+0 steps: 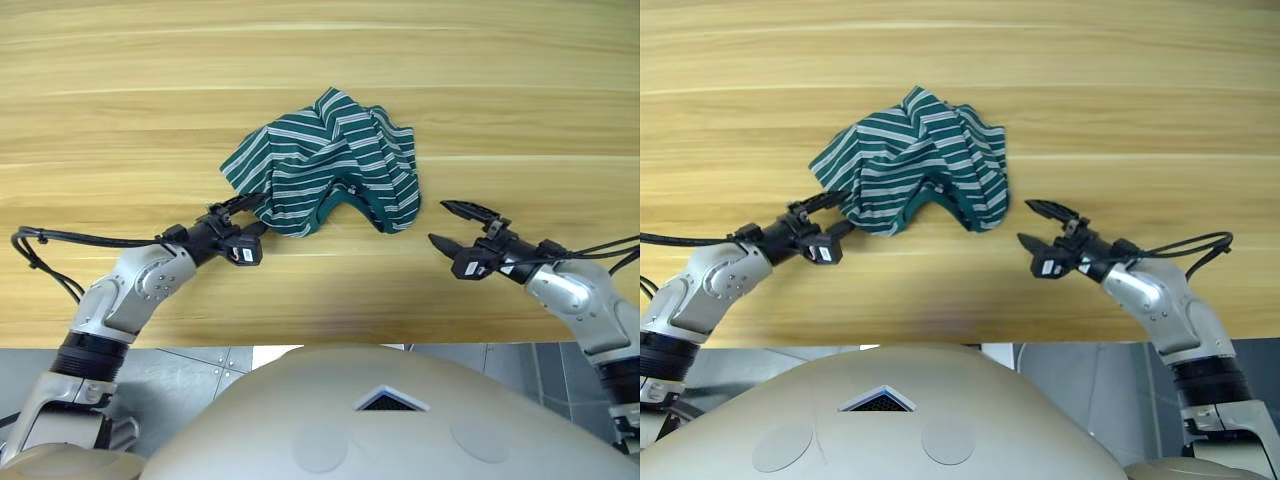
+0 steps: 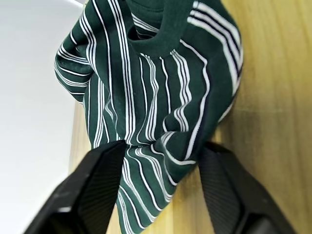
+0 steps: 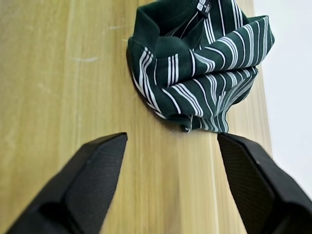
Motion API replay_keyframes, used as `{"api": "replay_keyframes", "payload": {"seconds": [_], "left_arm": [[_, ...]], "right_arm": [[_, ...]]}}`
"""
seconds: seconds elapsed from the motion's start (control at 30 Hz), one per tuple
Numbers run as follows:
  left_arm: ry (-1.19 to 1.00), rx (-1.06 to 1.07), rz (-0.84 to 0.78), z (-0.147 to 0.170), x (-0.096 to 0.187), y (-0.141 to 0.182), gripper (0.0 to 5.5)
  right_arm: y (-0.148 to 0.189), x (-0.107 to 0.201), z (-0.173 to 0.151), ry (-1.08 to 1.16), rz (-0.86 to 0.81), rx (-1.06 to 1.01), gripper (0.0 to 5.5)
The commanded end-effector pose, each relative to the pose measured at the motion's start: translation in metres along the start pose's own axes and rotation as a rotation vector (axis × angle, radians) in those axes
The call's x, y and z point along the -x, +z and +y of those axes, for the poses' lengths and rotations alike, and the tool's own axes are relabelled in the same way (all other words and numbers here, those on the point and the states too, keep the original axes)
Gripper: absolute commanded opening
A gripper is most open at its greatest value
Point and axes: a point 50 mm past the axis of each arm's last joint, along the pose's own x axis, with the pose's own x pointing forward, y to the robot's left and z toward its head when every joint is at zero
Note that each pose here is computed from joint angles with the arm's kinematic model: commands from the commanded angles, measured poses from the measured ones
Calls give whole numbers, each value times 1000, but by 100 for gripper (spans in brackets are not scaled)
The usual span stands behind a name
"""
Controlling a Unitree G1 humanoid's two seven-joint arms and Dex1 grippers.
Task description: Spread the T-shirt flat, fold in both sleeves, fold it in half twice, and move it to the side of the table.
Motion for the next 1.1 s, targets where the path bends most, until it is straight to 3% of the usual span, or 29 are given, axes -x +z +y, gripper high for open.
{"api": "replay_keyframes", "payload": {"seconds": [0.03,0.47,1.07,1.1], "left_arm": [[-78,24,20,-17,0,-1,189],[-66,42,39,-21,1,2,5],[-1,48,40,-20,-9,5,1],[1,48,41,-20,-9,5,0]], "right_arm": [[1,-11,0,17,-36,30,340],[9,-17,-2,32,-98,47,340],[-11,-39,8,35,-62,40,340],[-11,-40,8,33,-62,39,323]]}}
